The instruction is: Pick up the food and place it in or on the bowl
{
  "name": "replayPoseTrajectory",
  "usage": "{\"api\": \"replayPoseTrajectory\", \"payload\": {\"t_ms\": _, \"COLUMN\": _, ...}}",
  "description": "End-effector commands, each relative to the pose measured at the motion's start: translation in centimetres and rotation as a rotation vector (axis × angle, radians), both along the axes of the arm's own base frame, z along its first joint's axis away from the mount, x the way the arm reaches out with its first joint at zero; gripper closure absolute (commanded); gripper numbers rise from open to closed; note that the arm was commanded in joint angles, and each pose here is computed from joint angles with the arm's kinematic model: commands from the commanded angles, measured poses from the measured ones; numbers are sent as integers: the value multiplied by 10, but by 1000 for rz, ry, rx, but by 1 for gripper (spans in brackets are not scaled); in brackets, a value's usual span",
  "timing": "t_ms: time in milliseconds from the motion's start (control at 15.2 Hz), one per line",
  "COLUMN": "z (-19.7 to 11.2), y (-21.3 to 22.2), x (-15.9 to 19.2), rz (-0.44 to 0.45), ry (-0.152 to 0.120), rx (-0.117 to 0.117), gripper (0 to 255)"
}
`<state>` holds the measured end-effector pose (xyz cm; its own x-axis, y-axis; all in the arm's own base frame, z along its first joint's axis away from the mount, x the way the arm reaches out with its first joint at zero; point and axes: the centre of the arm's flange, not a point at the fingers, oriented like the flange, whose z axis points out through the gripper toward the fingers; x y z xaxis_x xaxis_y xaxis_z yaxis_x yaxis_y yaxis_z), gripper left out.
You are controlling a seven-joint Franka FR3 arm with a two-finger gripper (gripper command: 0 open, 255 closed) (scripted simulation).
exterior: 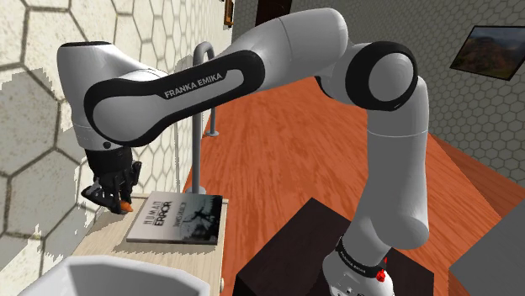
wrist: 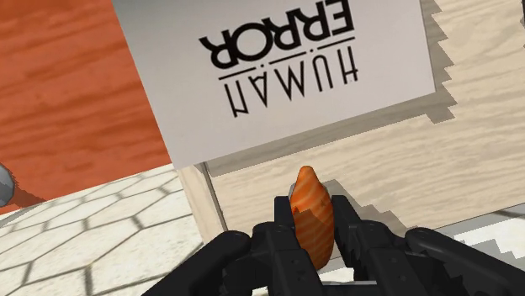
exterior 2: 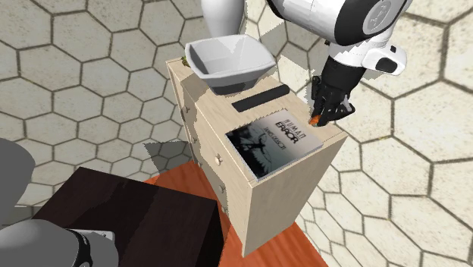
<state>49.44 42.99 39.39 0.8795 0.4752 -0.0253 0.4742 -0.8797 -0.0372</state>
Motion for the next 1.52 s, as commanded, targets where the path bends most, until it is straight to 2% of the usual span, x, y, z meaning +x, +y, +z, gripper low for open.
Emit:
{"api": "replayPoseTrajectory", "payload": {"t_ms": 0, "z": -1, "y": 0, "x": 0, "rz": 0, "ry": 1, "rx": -1, "gripper": 255}}
{"api": "replayPoseTrajectory", "payload": {"t_ms": 198, "z": -1, "y": 0, "x": 0, "rz": 0, "ry": 1, "rx": -1, "gripper": 255}}
{"api": "replayPoseTrajectory", "payload": {"t_ms": 1452, "z": 100, "y": 0, "x": 0, "rz": 0, "ry": 1, "rx": -1, "gripper": 255}}
